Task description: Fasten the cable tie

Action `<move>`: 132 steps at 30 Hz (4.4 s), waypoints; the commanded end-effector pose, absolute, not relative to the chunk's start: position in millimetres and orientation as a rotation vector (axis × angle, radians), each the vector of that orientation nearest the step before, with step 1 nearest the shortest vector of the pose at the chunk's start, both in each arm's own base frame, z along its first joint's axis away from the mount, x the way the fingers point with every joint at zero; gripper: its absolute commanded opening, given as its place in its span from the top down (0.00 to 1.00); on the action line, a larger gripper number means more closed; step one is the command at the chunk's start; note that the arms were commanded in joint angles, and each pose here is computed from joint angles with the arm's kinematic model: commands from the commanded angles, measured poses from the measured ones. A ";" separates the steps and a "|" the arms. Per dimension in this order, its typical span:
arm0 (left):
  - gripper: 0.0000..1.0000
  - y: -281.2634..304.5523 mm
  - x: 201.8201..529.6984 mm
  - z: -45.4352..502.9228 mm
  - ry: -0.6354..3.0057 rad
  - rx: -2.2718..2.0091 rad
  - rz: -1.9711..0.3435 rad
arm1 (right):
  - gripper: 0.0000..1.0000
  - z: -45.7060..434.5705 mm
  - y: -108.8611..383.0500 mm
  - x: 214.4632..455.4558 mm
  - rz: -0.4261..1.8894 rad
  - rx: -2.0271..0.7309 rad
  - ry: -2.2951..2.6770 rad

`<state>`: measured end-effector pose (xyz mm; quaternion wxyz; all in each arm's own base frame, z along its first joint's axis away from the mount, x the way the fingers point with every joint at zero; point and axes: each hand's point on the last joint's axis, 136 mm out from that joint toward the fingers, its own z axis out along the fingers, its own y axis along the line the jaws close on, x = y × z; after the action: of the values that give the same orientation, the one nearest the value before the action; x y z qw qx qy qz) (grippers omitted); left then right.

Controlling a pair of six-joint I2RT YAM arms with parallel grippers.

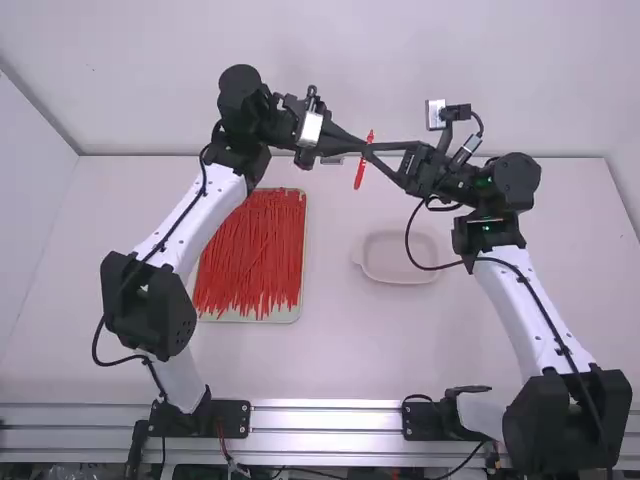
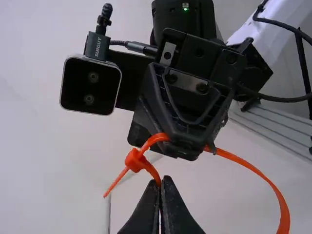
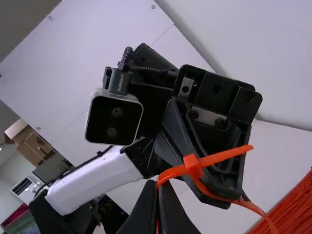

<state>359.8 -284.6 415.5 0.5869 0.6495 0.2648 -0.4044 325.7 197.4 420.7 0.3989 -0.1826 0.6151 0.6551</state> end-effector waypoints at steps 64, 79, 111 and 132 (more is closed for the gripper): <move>0.98 -285.3 337.4 416.3 0.671 1.541 -1.094 | 0.25 424.4 193.7 346.6 1.757 -0.405 1.517; 0.98 -284.2 340.8 403.7 0.688 1.535 -1.099 | 1.00 424.9 192.2 347.9 1.753 -0.398 1.515; 0.98 -297.0 330.2 346.5 0.784 1.527 -1.238 | 1.00 476.8 181.9 346.6 1.698 -0.463 1.478; 0.98 -292.4 328.1 316.1 0.787 1.522 -1.225 | 1.00 499.4 184.6 337.5 1.681 -0.532 1.481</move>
<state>331.2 -293.2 318.1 0.4998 0.6245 0.3304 -0.5011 343.5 185.3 491.0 0.3975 -0.1968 0.5937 0.6714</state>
